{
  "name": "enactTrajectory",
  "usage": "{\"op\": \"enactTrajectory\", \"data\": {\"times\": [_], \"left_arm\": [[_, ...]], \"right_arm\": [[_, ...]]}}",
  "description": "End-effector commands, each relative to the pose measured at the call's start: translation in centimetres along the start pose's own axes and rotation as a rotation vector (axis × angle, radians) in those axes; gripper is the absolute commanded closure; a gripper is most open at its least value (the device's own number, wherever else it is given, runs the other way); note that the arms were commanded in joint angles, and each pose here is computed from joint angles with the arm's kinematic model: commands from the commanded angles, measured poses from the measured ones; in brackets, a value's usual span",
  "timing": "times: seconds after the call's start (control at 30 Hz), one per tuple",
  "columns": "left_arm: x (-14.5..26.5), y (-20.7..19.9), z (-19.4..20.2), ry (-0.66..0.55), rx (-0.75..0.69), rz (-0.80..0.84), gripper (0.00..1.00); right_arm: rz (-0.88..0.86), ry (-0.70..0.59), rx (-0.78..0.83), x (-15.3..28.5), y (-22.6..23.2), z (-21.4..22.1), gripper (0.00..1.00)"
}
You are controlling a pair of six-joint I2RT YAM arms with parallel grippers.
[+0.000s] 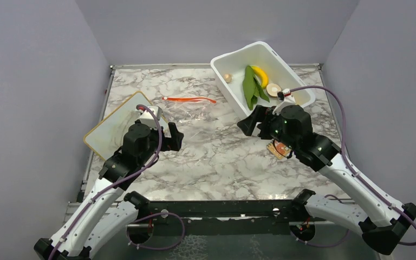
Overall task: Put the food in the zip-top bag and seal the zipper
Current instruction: Move the zipper food storage bag to the center of the board.
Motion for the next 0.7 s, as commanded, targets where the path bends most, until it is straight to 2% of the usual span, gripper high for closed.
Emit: {"op": "enactTrajectory", "data": {"times": [0.0, 0.43, 0.57, 0.67], "left_arm": [[0.4, -0.1, -2.3, -0.073, 0.003, 0.003, 0.00], [-1.0, -0.5, -3.1, -0.065, -0.026, 0.009, 0.00], [-2.5, -1.3, -2.6, -0.033, -0.038, 0.064, 0.00], [-4.2, -2.2, -2.3, 0.002, -0.112, 0.141, 0.01]], "right_arm": [[-0.019, -0.044, 0.014, 0.5, 0.3, -0.7, 0.00], [-0.086, -0.066, 0.066, 1.3, 1.0, -1.1, 0.00], [-0.089, -0.073, 0.075, 1.7, 0.9, -1.2, 0.00], [-0.105, -0.089, 0.086, 2.2, 0.8, -1.3, 0.00]]}}
Point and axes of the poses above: each gripper's point midway between its finger pads, its own x axis back along the fingers, its own y axis along the line the jaws close on, z = x × y, the point moved 5 cm from there along x, back along the fingers, and after that the axes turned 9 degrees about -x, right-handed, at the moved point
